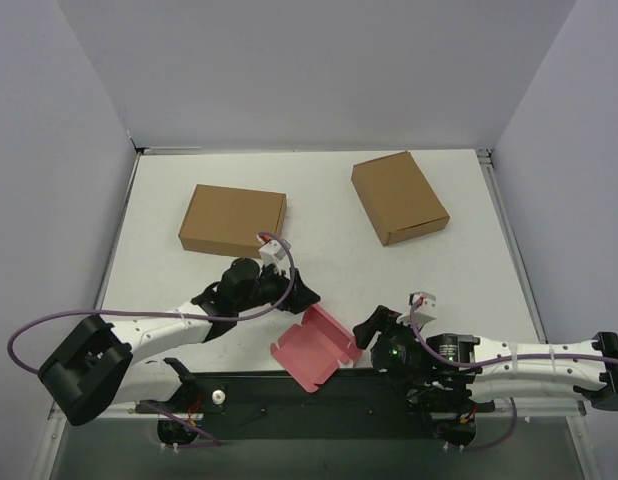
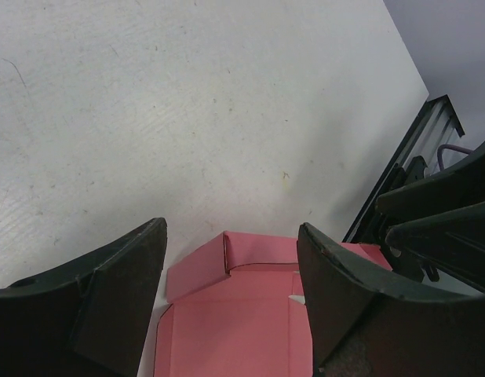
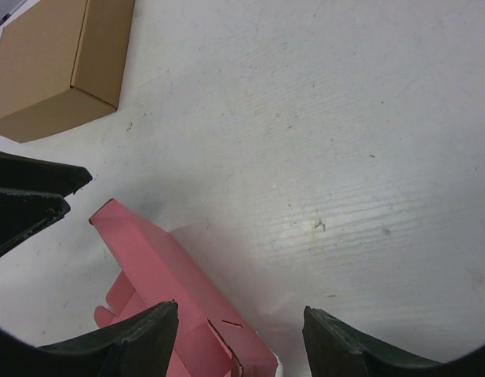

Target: Fold the paper box

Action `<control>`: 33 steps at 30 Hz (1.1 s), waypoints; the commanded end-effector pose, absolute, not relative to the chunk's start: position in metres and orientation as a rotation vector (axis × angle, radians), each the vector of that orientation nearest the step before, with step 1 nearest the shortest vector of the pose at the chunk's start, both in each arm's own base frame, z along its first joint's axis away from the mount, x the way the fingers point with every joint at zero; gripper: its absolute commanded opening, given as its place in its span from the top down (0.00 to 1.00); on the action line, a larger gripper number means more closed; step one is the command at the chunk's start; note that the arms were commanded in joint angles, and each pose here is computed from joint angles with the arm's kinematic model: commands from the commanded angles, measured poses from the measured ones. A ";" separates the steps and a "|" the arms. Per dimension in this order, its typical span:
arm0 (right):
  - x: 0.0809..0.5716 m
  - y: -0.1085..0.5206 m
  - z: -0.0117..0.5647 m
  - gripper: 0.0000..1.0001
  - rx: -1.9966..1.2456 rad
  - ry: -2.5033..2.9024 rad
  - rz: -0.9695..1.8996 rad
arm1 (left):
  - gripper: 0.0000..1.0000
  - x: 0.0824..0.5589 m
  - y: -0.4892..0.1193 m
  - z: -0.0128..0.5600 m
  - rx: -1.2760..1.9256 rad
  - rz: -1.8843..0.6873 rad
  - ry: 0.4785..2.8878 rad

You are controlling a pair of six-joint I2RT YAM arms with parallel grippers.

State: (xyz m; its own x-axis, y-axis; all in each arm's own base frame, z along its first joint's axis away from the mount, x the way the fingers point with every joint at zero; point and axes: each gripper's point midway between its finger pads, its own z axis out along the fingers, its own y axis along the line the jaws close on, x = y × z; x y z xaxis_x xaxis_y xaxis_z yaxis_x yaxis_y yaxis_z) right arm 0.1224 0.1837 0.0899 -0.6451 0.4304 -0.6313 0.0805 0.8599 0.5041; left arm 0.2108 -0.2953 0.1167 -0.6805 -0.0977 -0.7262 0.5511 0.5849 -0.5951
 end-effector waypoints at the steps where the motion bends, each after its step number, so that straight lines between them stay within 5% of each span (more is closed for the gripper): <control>1: 0.121 0.188 0.087 0.36 0.442 2.211 0.617 | 0.23 0.221 -0.312 0.141 0.386 -1.171 1.977; 33: 0.119 0.189 0.085 0.40 0.422 2.194 0.603 | 0.42 0.199 -0.289 0.080 0.410 -1.105 2.101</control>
